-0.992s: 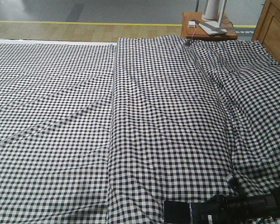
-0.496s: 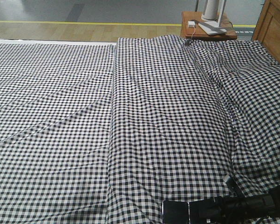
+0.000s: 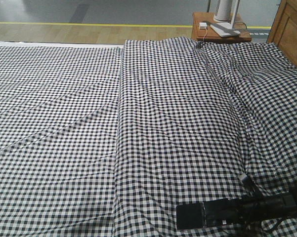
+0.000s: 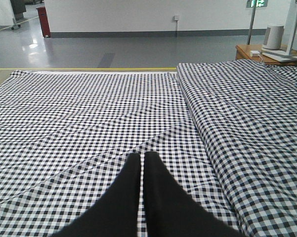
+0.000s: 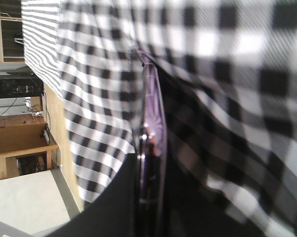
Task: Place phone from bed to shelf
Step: 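Lift the phone with the right gripper up off the sheet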
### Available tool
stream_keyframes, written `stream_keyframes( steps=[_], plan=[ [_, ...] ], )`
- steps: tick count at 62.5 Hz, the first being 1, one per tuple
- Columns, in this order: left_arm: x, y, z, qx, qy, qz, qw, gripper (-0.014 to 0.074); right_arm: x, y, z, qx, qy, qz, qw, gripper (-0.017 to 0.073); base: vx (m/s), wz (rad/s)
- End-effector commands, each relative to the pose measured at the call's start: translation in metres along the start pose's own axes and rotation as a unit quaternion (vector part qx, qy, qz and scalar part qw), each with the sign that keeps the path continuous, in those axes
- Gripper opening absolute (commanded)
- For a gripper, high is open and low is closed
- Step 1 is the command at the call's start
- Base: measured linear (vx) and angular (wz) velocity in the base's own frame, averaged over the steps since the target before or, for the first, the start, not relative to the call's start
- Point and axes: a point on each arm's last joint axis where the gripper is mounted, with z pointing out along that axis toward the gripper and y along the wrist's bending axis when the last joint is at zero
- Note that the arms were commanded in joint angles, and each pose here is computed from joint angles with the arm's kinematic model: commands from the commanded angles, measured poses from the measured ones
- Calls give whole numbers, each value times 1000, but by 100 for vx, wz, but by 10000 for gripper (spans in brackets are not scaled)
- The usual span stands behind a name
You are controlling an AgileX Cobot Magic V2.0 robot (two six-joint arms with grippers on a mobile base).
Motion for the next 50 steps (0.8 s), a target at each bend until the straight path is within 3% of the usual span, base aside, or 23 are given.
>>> stream_keyframes(
  steps=[1,13,24,33,50],
  plan=[
    [-6,1,-1,-5,-38,-5,999,1,-19,31,-19,-53,-22,-43,997,-6,0,0],
    [-6,1,-1,-5,-38,-5,999,1,-27,51,-30,-96,-31,-64,993,-6,0,0],
    [-6,1,-1,-5,-38,-5,999,1,-36,64,-42,-88,-37,-58,994,-5,0,0],
    [-6,1,-1,-5,-38,-5,999,1,-45,82,-56,-75,-36,-69,994,-5,0,0],
    [-6,1,-1,-5,-38,-5,999,1,-66,140,-98,-37,-63,-140,987,-5,0,0]
  ],
)
